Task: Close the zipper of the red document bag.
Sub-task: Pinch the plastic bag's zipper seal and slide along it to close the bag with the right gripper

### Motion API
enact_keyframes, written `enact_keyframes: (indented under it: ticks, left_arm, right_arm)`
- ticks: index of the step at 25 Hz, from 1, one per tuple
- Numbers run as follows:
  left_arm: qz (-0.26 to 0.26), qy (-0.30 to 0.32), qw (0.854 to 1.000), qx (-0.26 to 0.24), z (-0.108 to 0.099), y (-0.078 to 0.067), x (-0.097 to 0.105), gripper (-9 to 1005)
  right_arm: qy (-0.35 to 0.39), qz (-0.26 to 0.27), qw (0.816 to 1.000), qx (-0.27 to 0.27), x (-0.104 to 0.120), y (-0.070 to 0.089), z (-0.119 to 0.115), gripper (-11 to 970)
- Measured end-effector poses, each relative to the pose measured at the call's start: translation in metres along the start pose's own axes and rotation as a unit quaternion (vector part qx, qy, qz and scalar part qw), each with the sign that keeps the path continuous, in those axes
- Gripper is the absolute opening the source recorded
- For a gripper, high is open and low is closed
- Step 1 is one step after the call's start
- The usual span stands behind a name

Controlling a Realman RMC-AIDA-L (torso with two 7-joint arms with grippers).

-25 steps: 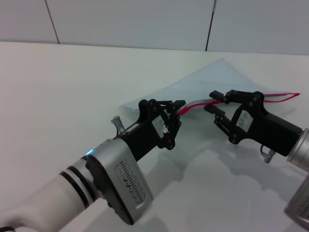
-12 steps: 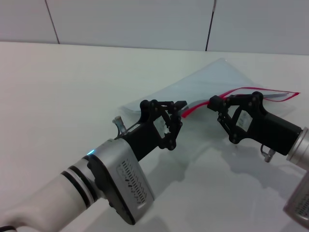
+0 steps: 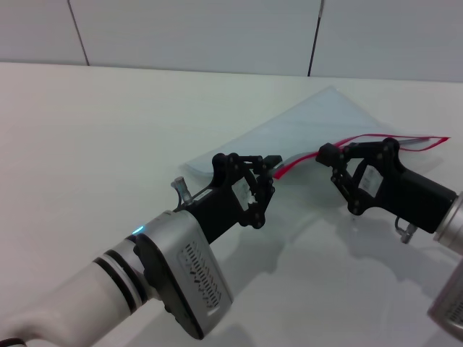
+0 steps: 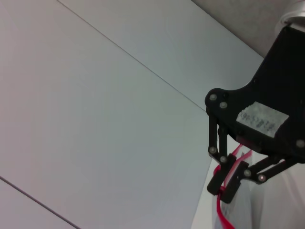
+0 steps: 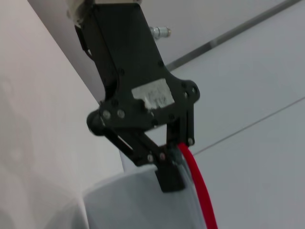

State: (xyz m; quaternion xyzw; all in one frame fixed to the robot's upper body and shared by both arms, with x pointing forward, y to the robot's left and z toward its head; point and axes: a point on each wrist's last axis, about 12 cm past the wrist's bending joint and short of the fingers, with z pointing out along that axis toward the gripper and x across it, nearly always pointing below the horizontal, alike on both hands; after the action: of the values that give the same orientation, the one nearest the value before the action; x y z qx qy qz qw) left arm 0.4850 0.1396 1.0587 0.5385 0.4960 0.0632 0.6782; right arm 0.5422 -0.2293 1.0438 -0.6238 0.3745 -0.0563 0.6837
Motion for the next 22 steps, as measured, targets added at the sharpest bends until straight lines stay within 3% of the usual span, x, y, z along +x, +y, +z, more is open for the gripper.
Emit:
enact_keyframes:
  ticks: [14,22]
  left_arm:
    - [0.001,-0.001,1.0,0.002,-0.001,-0.001,0.0,52]
    - [0.002,-0.004,1.0,0.004,-0.001,-0.002,-0.001,53]
  right_arm:
    - [0.119,0.011,0.992,0.035,0.031,-0.007,-0.023,100]
    - [0.25,0.021,0.965,0.08,0.061,-0.015,-0.042,127]
